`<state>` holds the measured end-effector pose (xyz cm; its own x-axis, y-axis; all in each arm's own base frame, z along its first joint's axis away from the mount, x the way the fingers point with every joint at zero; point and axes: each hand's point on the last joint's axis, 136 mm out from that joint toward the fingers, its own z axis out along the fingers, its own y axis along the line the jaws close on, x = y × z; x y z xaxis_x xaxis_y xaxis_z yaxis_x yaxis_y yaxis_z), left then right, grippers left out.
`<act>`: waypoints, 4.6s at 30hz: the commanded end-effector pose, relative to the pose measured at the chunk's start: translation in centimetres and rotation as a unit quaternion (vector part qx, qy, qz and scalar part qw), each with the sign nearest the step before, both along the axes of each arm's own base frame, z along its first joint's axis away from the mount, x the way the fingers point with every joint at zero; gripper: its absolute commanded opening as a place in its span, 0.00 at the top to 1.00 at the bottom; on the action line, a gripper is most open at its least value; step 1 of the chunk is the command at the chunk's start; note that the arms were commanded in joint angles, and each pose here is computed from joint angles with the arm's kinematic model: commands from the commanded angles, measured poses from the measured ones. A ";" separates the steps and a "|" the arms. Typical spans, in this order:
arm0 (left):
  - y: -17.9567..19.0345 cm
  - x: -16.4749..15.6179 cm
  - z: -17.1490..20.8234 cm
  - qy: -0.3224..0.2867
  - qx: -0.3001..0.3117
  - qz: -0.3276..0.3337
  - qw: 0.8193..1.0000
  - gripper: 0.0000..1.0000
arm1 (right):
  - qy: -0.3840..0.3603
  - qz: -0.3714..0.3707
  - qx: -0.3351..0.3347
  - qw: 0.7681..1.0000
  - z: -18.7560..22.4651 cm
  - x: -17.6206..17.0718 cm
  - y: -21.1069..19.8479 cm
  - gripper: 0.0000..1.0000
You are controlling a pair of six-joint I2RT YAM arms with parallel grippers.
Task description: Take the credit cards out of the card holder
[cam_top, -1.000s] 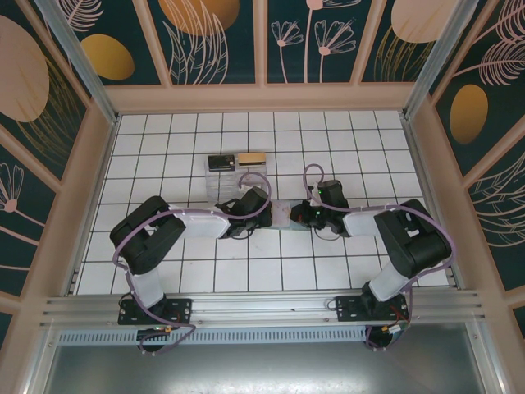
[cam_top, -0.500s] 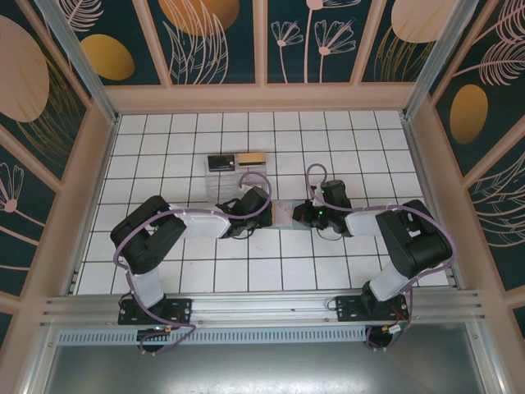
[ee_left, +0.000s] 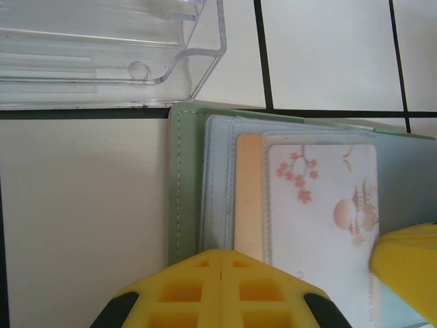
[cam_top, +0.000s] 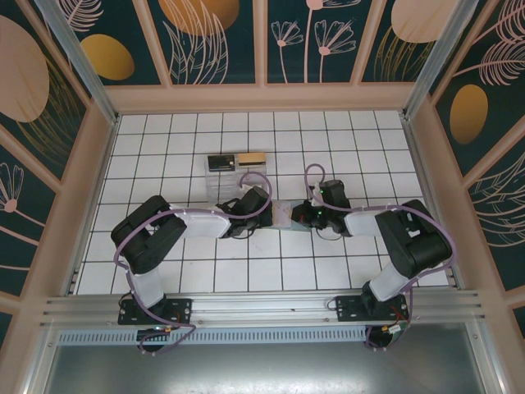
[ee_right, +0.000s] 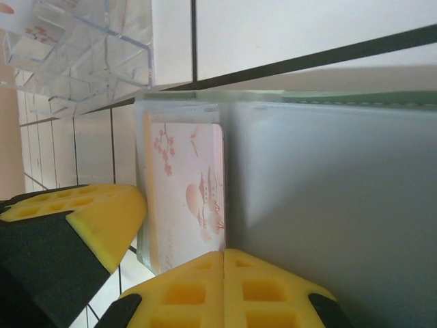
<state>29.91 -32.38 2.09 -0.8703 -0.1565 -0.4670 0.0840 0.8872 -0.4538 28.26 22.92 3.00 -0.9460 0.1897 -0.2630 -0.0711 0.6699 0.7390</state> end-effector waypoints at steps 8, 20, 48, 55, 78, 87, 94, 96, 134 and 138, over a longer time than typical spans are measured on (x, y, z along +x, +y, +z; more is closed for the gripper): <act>2.4 -0.8 0.6 0.006 0.056 0.005 0.998 0.76 | 0.000 0.016 -0.001 1.000 0.0 0.4 1.1 0.89; 0.3 -0.4 2.1 -0.008 0.014 -0.020 1.000 0.78 | -0.009 0.029 0.006 1.000 0.6 0.2 2.2 0.78; 1.6 -1.2 -1.7 0.034 0.060 -0.013 0.998 0.97 | -0.003 0.027 -0.003 1.000 0.1 0.1 1.9 0.91; 1.7 -1.2 -1.8 0.036 0.062 -0.011 0.997 0.98 | -0.021 0.018 -0.008 1.000 1.5 0.4 1.3 0.79; 1.4 -1.4 -1.9 0.040 0.056 -0.016 0.998 0.99 | 0.009 0.019 0.002 1.000 -0.5 0.2 1.4 0.84; 1.6 -1.5 -2.0 0.041 0.058 -0.014 0.997 1.00 | 0.009 0.015 -0.003 1.000 -0.5 0.2 1.0 1.00; 1.8 -1.6 -2.2 0.042 0.061 -0.013 0.997 1.00 | 0.003 0.004 -0.022 1.000 -0.3 0.2 -0.2 1.00; 1.7 -1.6 -2.1 0.042 0.060 -0.013 0.997 1.00 | 0.003 0.002 -0.023 1.000 -0.4 0.2 -0.5 1.00; 1.5 -1.5 -2.1 0.042 0.058 -0.016 0.997 1.00 | 0.004 0.014 0.003 1.000 -0.2 0.8 1.6 0.79; 1.5 -1.5 -2.1 0.043 0.058 -0.016 0.997 1.00 | 0.010 0.015 0.000 1.000 -0.5 0.7 1.6 0.77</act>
